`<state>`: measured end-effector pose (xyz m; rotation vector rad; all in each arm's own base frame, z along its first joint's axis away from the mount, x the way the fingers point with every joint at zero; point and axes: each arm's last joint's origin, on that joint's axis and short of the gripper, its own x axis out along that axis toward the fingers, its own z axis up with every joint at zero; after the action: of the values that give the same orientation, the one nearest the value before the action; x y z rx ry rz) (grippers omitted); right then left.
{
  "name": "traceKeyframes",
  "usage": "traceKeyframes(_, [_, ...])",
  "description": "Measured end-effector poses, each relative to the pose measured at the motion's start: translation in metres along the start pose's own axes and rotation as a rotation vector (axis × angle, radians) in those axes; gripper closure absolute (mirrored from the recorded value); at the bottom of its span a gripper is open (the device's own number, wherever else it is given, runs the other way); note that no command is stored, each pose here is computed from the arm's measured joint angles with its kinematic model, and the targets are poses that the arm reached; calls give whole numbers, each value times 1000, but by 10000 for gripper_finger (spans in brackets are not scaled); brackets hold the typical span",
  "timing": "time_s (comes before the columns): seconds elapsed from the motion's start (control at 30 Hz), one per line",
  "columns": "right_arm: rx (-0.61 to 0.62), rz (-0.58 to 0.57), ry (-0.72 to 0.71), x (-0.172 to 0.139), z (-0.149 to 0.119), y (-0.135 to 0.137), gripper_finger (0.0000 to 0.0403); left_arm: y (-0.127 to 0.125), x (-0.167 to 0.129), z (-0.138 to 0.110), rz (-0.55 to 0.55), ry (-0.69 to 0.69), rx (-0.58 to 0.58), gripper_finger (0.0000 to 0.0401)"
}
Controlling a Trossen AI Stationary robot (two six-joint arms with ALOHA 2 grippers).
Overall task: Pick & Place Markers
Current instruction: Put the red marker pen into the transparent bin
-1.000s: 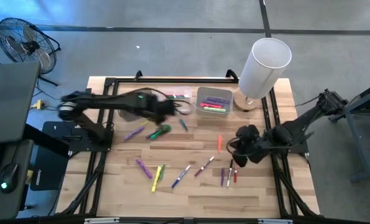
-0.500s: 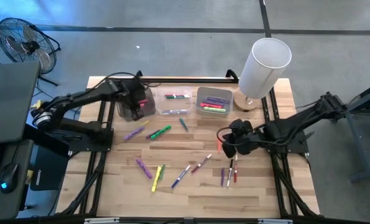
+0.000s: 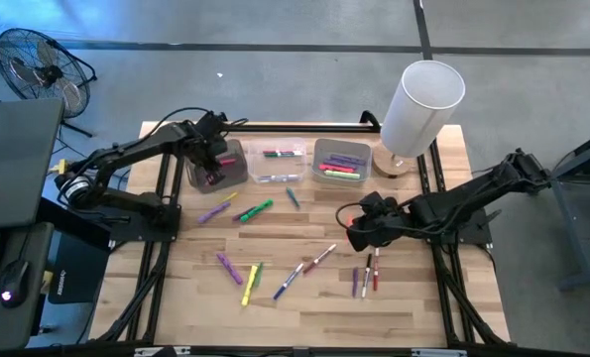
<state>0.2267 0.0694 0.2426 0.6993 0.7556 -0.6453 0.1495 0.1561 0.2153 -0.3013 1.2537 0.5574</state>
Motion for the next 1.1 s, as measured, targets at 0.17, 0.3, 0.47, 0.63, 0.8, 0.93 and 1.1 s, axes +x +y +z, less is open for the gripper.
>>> traceKeyframes(0.17, [-9,38,-18,0,2,4,400,-1,-1,-2,-22,14,-6,201])
traceKeyframes(0.3, [-57,58,-28,0,2,6,402,-7,-8,-8,-142,14,-64,199])
traceKeyframes(0.47, [-118,46,-82,0,4,7,402,-24,-32,-15,-185,-60,-76,235])
traceKeyframes(0.63, [-66,22,-195,0,11,8,402,-48,-63,-26,-222,-209,-58,314])
traceKeyframes(0.8, [-31,51,-246,2,20,10,402,-69,-85,-36,-293,-328,-30,393])
traceKeyframes(0.93, [-10,62,-252,4,26,10,403,-84,-89,-39,-275,-346,-23,387])
traceKeyframes(1.1, [83,103,-99,8,25,7,403,-103,-90,-40,-303,-356,30,397])
